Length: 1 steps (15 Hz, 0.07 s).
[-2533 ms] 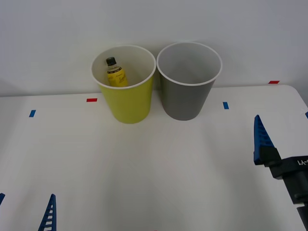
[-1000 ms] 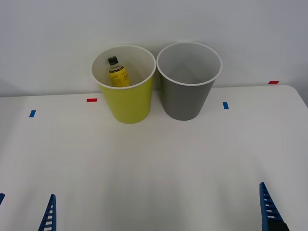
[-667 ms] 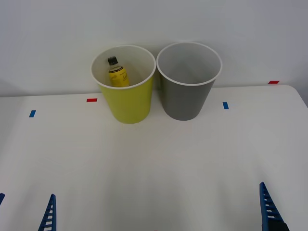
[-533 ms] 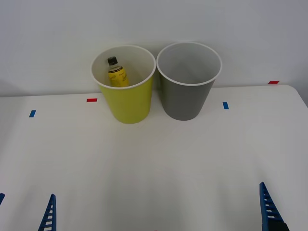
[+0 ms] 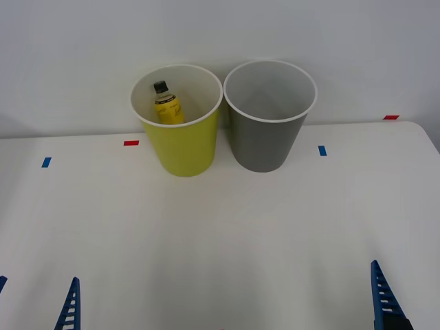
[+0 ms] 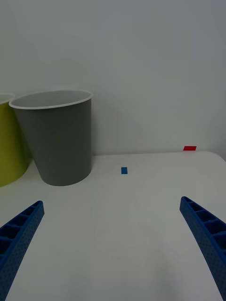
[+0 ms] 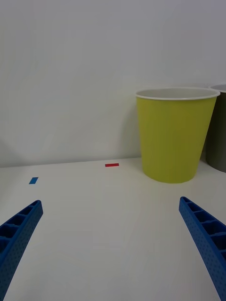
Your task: Put cans in the gray bin and PET bottles in the light green bin.
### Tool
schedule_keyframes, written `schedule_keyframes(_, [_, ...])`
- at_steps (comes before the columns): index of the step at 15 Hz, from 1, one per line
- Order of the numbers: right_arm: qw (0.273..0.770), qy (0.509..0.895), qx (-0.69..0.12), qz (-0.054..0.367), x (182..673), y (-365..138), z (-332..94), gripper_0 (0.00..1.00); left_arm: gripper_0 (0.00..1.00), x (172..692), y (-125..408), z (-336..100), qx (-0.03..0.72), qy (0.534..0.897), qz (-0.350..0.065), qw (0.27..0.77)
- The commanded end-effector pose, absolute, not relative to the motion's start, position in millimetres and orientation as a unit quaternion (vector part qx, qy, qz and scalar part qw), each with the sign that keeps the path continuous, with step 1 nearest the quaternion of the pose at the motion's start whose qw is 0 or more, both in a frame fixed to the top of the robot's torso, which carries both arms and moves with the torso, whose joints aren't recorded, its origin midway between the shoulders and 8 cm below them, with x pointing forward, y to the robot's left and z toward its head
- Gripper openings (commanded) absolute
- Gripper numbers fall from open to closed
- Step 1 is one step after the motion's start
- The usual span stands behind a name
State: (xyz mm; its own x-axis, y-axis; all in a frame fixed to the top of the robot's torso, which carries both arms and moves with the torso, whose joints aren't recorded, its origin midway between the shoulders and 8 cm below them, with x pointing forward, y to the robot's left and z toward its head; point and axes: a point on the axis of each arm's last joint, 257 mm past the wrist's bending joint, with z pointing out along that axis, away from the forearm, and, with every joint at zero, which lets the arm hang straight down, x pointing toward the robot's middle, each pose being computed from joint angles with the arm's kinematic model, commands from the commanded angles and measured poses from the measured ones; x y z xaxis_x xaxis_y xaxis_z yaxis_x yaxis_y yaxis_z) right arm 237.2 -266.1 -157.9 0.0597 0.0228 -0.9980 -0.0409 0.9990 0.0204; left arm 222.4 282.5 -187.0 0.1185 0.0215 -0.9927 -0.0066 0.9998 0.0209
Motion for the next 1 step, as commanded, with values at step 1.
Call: schedule_keyframes(1, [0.728, 0.685, -0.007, 0.022, 237.2, -266.1, -158.0, 1.00, 1.00, 222.4, 282.5, -187.0, 0.006, 0.664, 0.009, 0.748])
